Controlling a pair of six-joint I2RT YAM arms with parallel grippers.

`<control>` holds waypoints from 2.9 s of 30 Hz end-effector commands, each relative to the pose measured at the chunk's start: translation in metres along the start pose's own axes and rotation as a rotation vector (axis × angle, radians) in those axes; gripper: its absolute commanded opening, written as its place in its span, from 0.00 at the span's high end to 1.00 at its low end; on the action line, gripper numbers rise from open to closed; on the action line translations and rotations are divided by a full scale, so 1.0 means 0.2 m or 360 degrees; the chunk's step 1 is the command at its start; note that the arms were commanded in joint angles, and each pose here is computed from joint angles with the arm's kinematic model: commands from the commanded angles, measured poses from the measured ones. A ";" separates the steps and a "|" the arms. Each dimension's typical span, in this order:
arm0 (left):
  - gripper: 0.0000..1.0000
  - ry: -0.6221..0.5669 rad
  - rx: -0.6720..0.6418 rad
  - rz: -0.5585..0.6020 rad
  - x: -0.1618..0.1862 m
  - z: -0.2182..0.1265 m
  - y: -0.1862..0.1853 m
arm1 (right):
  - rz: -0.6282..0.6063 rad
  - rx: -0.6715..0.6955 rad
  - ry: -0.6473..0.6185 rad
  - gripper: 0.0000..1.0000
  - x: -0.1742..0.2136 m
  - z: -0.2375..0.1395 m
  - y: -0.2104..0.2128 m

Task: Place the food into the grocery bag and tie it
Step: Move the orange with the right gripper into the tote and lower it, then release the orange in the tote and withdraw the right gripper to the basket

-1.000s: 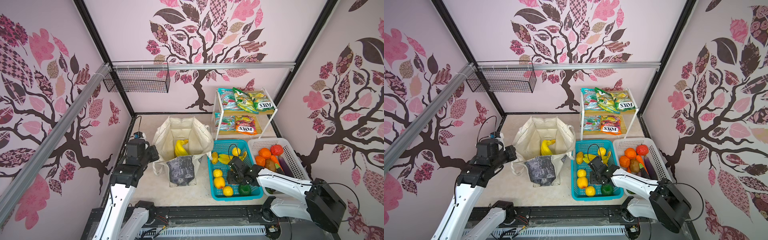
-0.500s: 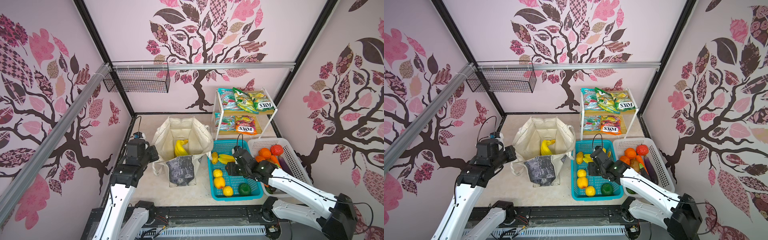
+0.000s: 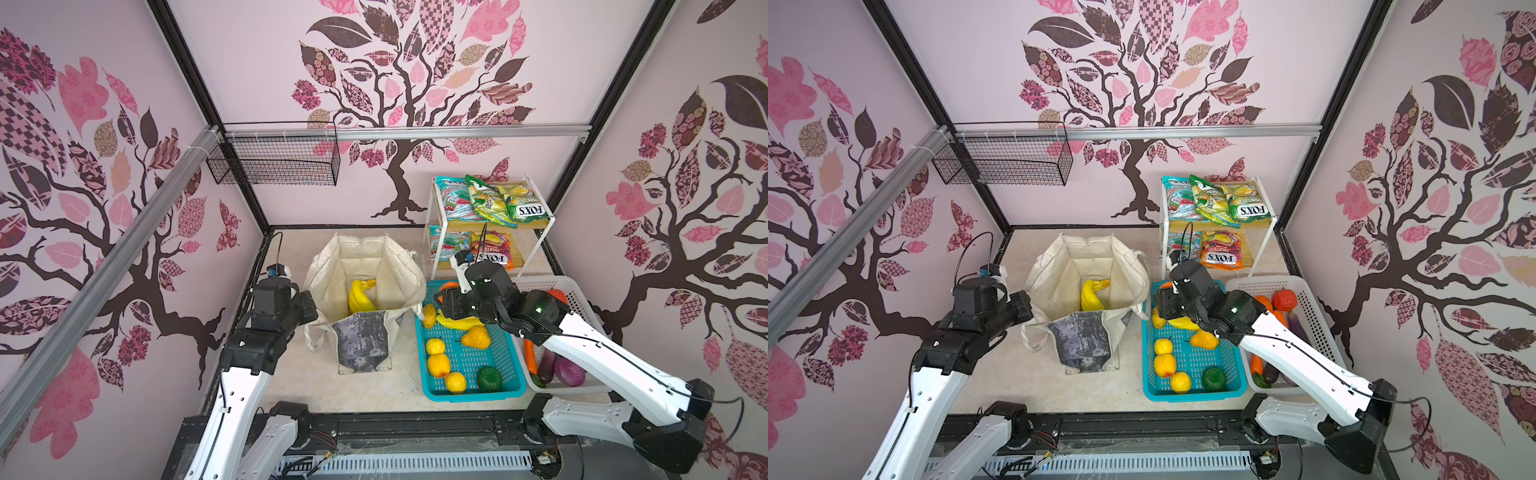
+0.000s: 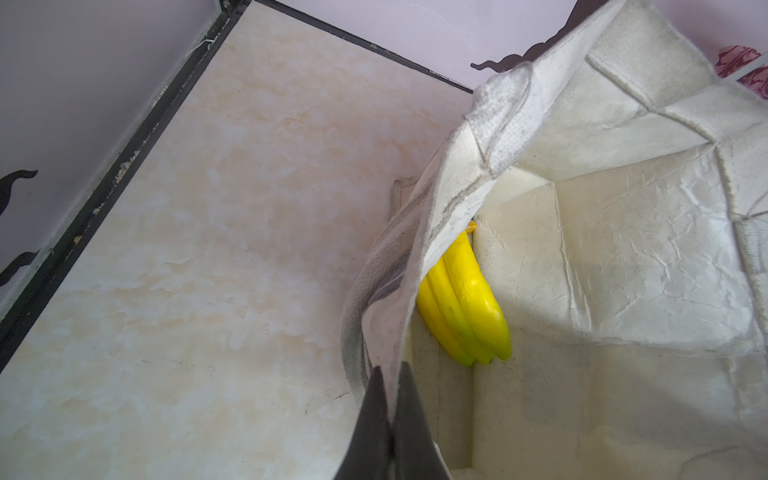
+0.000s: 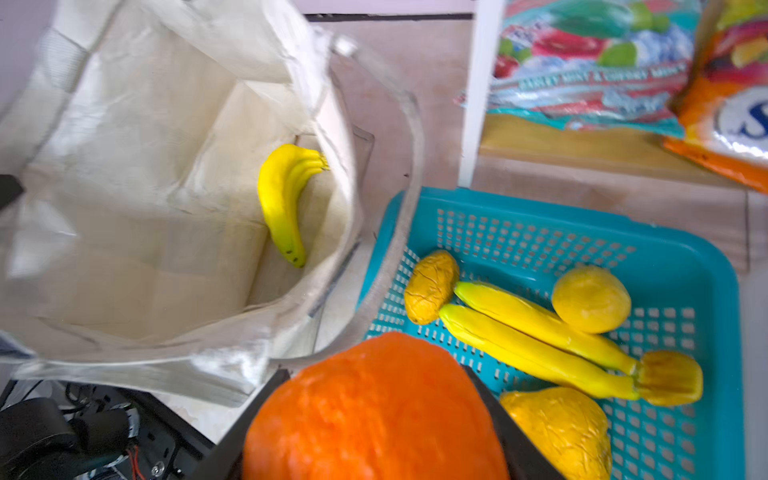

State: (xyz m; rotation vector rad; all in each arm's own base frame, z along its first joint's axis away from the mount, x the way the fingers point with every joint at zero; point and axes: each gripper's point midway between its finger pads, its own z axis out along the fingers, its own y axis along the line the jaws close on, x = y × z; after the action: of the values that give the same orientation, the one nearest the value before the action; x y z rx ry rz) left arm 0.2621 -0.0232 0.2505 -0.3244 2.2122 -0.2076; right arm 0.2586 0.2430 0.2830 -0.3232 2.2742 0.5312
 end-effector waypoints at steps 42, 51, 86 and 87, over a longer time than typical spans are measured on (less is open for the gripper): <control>1.00 -0.0039 0.0210 0.0036 -0.02 -0.01 -0.11 | -0.0636 -0.0394 0.0951 0.41 0.56 0.81 0.61; 1.00 -0.0022 0.0213 0.0036 -0.01 0.00 -0.11 | -0.0650 -0.0312 0.0999 0.40 0.62 0.91 0.57; 1.00 -0.0001 0.0205 0.0030 0.00 0.02 -0.11 | -0.0561 -0.0039 0.0804 0.00 0.61 1.08 0.42; 1.00 -0.0004 0.0205 0.0030 0.00 0.01 -0.11 | -0.0543 -0.0042 0.0774 0.00 0.57 1.05 0.44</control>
State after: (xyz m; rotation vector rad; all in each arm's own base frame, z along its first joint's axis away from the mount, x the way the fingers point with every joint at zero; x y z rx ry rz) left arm 0.2639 -0.0450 0.2557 -0.2296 2.2087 -0.3387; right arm 0.2740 0.4149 0.0607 -0.9928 2.6266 0.3321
